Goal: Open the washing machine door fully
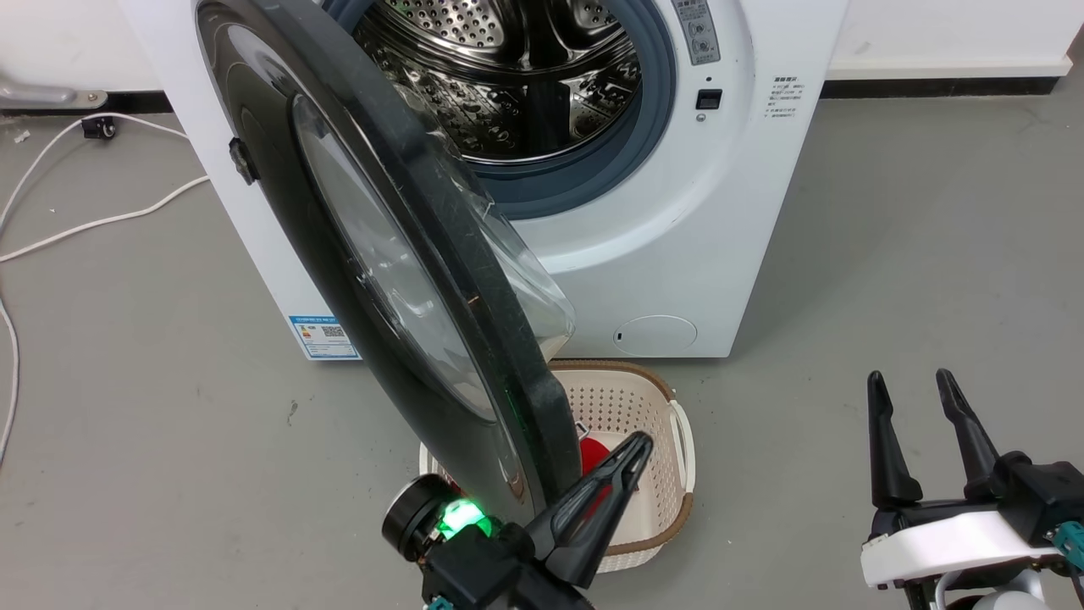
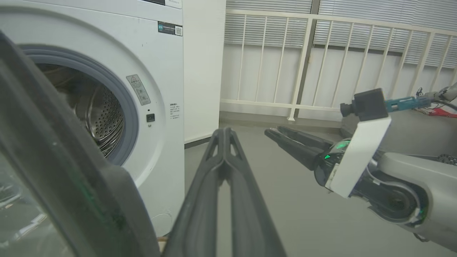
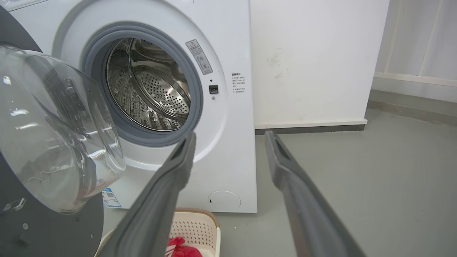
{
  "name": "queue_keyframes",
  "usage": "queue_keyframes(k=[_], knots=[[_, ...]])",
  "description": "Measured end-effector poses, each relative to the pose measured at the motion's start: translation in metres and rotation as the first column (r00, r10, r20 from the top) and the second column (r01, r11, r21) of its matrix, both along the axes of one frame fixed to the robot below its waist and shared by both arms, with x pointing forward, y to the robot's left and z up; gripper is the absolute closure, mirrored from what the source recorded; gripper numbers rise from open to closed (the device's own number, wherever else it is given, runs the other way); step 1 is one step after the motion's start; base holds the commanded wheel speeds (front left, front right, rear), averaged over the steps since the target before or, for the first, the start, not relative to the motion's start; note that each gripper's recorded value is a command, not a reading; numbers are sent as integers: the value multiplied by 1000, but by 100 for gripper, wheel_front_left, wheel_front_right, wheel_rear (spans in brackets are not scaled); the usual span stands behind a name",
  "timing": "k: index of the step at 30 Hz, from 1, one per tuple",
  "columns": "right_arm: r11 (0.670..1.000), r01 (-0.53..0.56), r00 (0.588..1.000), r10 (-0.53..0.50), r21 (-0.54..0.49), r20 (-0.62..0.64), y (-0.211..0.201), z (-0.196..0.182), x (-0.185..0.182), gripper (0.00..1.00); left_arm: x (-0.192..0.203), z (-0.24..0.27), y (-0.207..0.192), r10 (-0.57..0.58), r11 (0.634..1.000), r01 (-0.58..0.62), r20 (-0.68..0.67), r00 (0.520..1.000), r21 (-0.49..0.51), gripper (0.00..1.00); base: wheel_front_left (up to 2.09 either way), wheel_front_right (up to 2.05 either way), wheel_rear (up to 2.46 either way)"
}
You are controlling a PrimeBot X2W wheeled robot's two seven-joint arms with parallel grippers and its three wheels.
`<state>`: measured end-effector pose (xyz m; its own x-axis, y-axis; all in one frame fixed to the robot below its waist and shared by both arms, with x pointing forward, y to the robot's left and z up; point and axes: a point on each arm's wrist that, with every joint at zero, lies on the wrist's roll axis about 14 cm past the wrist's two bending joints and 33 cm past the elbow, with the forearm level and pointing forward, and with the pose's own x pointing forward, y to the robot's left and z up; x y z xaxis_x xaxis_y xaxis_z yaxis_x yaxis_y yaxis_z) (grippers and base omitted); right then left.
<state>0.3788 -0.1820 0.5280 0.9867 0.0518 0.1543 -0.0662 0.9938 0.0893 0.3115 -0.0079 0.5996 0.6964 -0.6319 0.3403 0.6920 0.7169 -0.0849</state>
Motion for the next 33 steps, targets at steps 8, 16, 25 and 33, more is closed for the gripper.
queue_keyframes(k=[8, 16, 25, 33], knots=[[1000, 2, 1000, -2, 10, -12, -1, -4, -1, 0, 23, -25, 12, 87, 995, -85, -51, 995, 44, 100, 0, 0, 0], [1000, 13, 999, -12, 26, -31, -4, -10, -2, 0, 45, -16, 17, 140, 990, -139, -27, 990, 19, 100, 0, 0, 0], [999, 17, 999, -16, 40, -48, -5, -16, -2, 0, 50, -26, 16, 147, 989, -146, -61, 987, 29, 100, 0, 0, 0], [998, 10, 999, -8, 56, -52, -2, -17, -1, 0, 47, -38, 17, 151, 988, -145, -111, 982, 60, 100, 0, 0, 0]])
